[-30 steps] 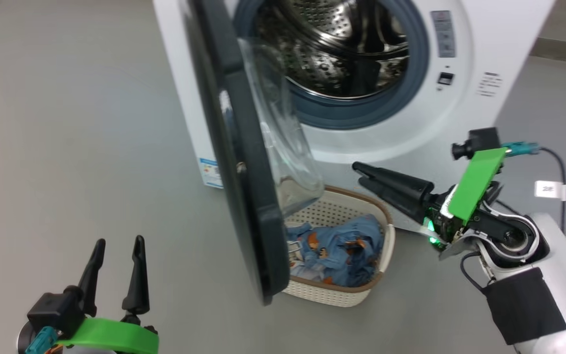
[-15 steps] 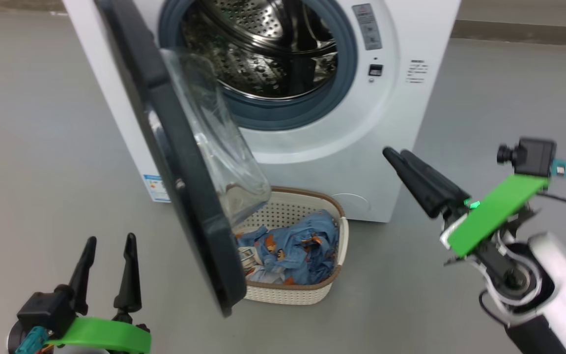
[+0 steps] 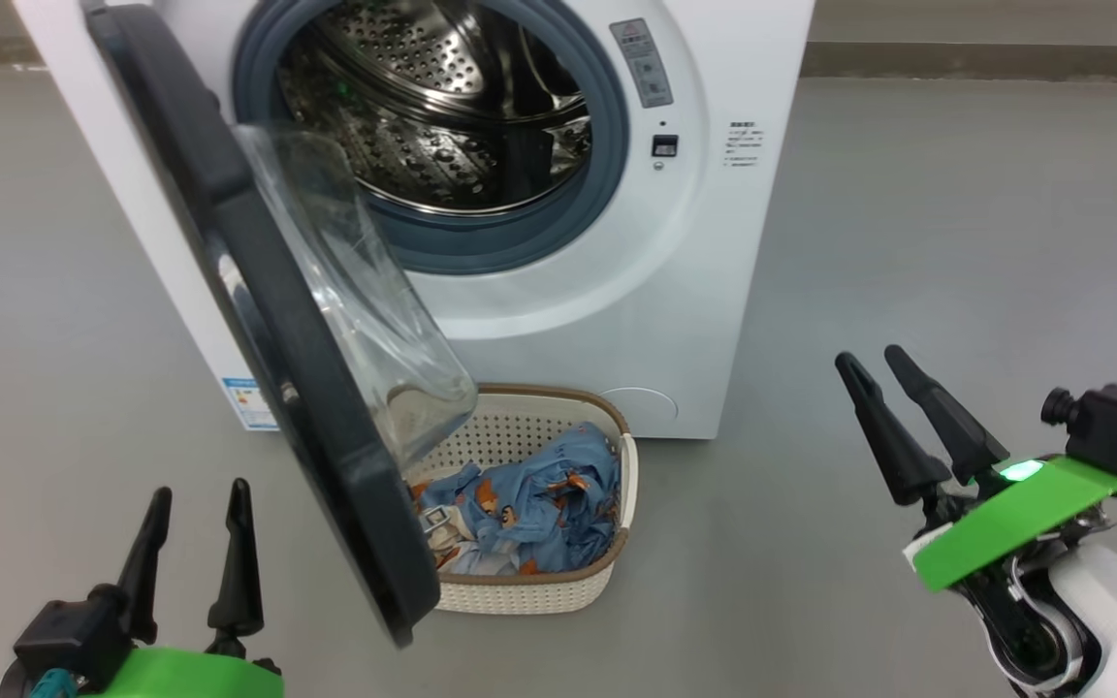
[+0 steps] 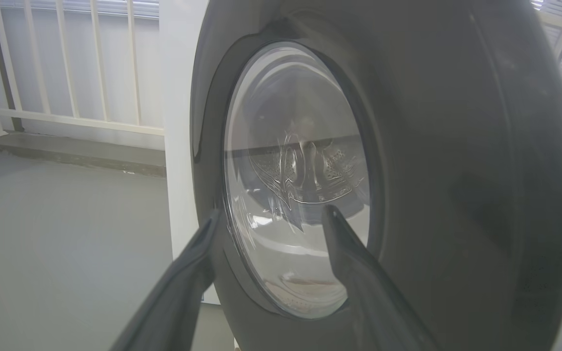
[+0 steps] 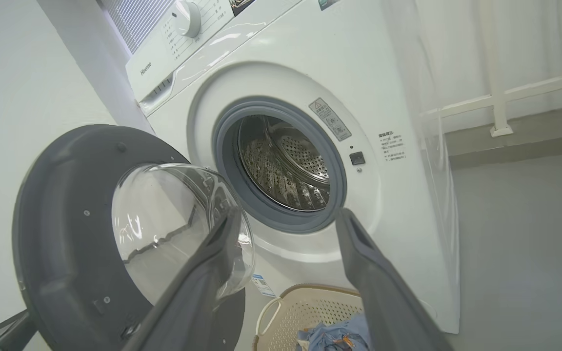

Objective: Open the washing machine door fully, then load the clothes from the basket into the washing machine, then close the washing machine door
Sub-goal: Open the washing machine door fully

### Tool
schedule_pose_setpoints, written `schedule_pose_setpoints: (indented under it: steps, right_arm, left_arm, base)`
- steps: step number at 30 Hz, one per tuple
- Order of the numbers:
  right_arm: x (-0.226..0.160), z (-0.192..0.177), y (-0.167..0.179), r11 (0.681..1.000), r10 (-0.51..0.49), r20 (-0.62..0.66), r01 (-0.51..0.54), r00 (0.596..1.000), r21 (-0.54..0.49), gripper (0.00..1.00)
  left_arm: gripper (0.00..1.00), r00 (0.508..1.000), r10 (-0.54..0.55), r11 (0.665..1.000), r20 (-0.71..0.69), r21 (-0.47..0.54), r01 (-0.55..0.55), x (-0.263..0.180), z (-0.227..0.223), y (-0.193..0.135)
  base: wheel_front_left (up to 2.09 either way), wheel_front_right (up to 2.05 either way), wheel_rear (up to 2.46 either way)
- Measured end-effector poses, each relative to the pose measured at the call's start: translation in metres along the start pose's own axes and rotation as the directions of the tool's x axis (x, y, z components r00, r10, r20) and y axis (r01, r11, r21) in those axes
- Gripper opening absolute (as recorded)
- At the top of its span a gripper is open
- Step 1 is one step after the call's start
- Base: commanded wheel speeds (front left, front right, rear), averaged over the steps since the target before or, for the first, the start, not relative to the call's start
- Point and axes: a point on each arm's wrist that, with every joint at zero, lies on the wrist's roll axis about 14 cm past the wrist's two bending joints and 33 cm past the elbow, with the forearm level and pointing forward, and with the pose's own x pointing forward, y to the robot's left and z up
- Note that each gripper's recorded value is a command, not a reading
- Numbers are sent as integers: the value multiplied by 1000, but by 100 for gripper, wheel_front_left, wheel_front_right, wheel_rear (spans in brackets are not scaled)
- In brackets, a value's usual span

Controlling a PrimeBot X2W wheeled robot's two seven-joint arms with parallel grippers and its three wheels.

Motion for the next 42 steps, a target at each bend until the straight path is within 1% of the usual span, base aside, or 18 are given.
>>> schedule_pose_setpoints:
  steps: [3, 7, 11, 15, 17, 20, 22, 26, 30, 42]
  right_arm:
    - [-10, -1, -9, 997, -21, 4, 21, 1000, -80, 100]
    - [-26, -5, -34, 985, -103, 3, 103, 995, -137, 100]
    - [-35, 2, -45, 974, -161, 66, 169, 985, -148, 100]
    - [-48, 1, -55, 952, -208, 89, 222, 974, -209, 100]
    - [-54, -1, -59, 939, -226, 84, 240, 970, -247, 100]
    - [-63, -9, -65, 925, -255, 71, 265, 964, -271, 100]
    - [-71, -13, -73, 910, -284, 58, 288, 957, -297, 100]
    - [-75, -19, -77, 904, -304, 43, 302, 952, -304, 100]
    - [-76, -17, -81, 899, -317, 50, 317, 947, -302, 100]
    - [-76, -21, -81, 899, -319, 40, 316, 947, -304, 100]
  left_arm:
    - [100, 1000, -10, 1000, 5, -2, 10, 3, 1, -3]
    - [100, 1000, -18, 1000, 8, -4, 18, 7, 2, -6]
    - [100, 1000, -30, 1000, 11, -6, 30, 11, 2, -11]
    - [100, 999, -41, 999, 3, -13, 41, 15, -2, -16]
    - [100, 999, -45, 999, 1, -14, 45, 16, -3, -17]
    - [100, 999, -48, 999, 1, -17, 48, 17, -3, -19]
    - [100, 999, -48, 999, 2, -18, 48, 17, -3, -19]
    - [100, 999, -48, 999, 5, -21, 48, 16, -2, -20]
    - [100, 999, -46, 999, 6, -21, 46, 16, -2, -19]
    - [100, 999, -48, 999, 0, -21, 48, 17, -4, -20]
  base:
    - [0, 0, 0]
    - [0, 0, 0]
    - [0, 0, 0]
    - [0, 0, 0]
    - [0, 0, 0]
    - [0, 0, 0]
    - [0, 0, 0]
    - [0, 0, 0]
    - [0, 0, 0]
    - [0, 0, 0]
